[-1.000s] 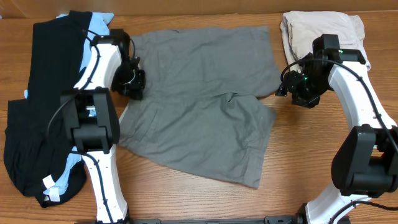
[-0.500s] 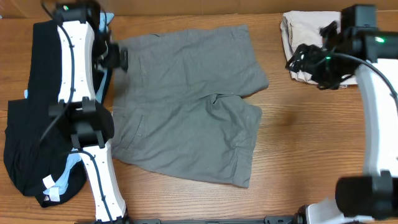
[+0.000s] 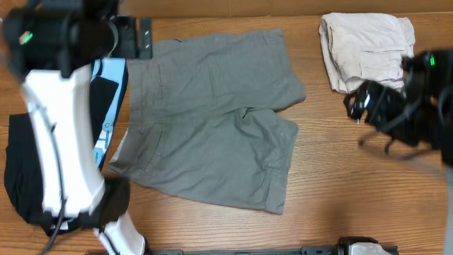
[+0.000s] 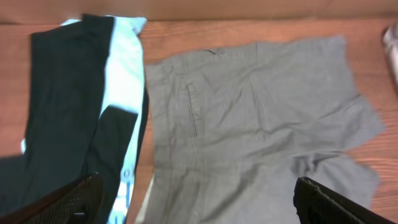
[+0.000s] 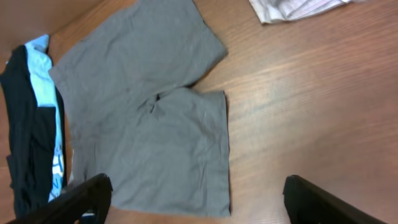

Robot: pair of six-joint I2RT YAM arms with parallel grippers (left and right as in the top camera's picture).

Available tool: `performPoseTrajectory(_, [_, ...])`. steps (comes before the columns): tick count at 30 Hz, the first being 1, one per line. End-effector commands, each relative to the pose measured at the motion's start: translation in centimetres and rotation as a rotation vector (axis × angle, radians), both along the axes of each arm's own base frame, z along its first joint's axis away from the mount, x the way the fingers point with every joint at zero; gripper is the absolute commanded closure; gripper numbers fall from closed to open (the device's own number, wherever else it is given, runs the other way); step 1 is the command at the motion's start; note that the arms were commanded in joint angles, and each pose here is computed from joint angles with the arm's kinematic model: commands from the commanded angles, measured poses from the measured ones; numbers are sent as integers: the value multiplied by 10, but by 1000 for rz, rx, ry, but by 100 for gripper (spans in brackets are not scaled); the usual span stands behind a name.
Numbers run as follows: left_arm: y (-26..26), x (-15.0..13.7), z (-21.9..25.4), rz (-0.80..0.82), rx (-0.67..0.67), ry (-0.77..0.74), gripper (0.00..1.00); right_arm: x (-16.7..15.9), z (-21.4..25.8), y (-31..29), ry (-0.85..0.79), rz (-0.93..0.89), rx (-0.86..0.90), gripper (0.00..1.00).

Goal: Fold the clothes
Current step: 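Move both grippers to the bottom hems of the shorts' legs, then grasp the left and right leg hems with the left and right grippers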

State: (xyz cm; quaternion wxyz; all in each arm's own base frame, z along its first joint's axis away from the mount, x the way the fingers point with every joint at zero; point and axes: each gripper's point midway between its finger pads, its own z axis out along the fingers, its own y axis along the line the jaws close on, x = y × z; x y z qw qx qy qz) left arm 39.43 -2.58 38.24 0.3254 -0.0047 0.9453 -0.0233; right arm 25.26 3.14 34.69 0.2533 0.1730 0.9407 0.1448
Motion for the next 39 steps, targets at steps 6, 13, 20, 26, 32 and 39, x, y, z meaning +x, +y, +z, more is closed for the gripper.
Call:
performPoseTrajectory(6, [33,-104,-48,392,-48,207,0,-41,-30,26,104,-106,22,0])
performPoseTrajectory(13, [75,-156,-145,1052,-90,311,0,-20,-116,74,264,-54,119,0])
performPoseTrajectory(20, [84,-144,-253,1146,-200,392,0,-23,-197,87,412,-27,93,0])
performPoseTrajectory(26, [85,-140,-330,1180,-265,424,11,-26,-230,100,461,14,75,3])
performPoseTrajectory(32, [81,-137,-370,1174,-276,462,21,-37,-245,116,508,-3,52,7])
performPoseTrajectory(39, [81,-144,-398,1189,-231,544,37,-58,-276,144,579,-49,33,13])
